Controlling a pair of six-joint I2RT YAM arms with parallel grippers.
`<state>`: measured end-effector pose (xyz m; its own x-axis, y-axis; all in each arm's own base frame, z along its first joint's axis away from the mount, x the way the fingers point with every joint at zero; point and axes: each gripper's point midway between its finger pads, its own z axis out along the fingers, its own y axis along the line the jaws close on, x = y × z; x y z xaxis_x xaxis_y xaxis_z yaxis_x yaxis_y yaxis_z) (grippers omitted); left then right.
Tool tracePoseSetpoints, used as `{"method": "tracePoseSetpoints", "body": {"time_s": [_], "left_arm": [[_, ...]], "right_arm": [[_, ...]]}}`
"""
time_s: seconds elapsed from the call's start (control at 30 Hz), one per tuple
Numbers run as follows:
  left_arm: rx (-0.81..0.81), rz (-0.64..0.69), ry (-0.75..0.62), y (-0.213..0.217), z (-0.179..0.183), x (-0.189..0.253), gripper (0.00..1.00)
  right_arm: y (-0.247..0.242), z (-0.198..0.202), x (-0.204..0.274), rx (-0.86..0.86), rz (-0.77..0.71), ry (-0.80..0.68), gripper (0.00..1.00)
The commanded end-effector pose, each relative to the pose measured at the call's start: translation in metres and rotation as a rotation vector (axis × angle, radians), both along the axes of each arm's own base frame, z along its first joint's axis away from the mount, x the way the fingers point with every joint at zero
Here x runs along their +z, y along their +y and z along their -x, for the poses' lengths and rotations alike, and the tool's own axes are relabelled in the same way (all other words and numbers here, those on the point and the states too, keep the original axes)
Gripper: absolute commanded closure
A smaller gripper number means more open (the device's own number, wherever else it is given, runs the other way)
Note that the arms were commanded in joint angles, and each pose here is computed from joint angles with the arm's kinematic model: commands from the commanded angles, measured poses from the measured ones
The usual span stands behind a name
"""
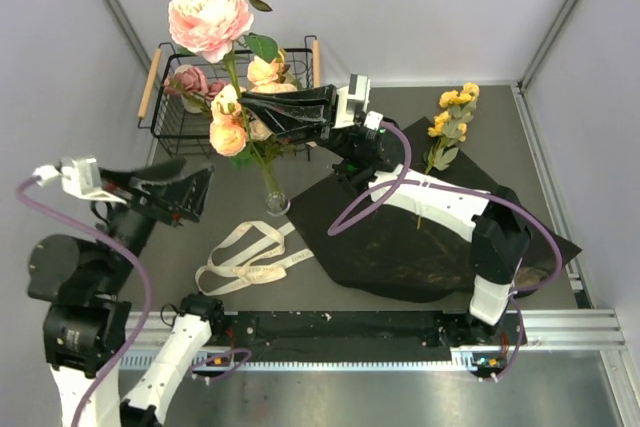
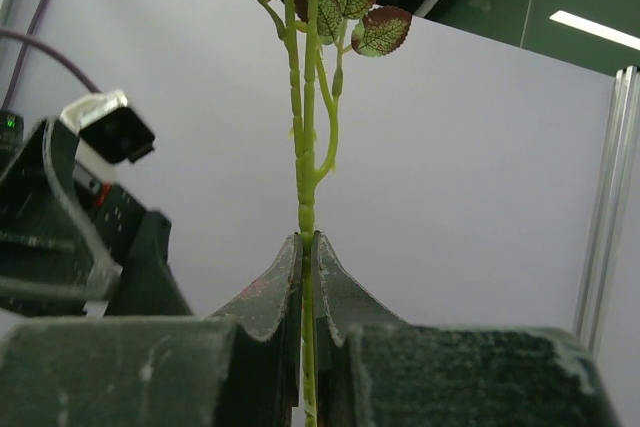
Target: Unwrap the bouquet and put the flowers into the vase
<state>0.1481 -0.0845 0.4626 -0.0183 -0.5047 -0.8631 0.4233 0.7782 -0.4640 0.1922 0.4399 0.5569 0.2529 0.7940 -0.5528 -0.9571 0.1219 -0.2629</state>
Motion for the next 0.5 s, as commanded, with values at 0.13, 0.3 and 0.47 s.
{"method": "tracePoseSetpoints", "body": {"time_s": [0.13, 0.3, 0.47], "left_arm": [[-0.146, -0.121, -0.089, -0.034, -0.045, 0.074, 0.22], [-0.306, -0.092, -0.133, -0.061, -0.047, 0.102, 0.13], [-0.317, -0.064, -0.181, -0.063, -0.047, 0.119, 0.12]], "right_arm": [[-0.018, 0.019, 0.026, 0.056, -0.058, -0.008, 1.0], [-0.019, 0.021, 0.026, 0.066, -0.045, -0.006, 1.0], [-0.018, 0.025, 0.026, 0.071, -0.034, -0.008, 1.0]]}}
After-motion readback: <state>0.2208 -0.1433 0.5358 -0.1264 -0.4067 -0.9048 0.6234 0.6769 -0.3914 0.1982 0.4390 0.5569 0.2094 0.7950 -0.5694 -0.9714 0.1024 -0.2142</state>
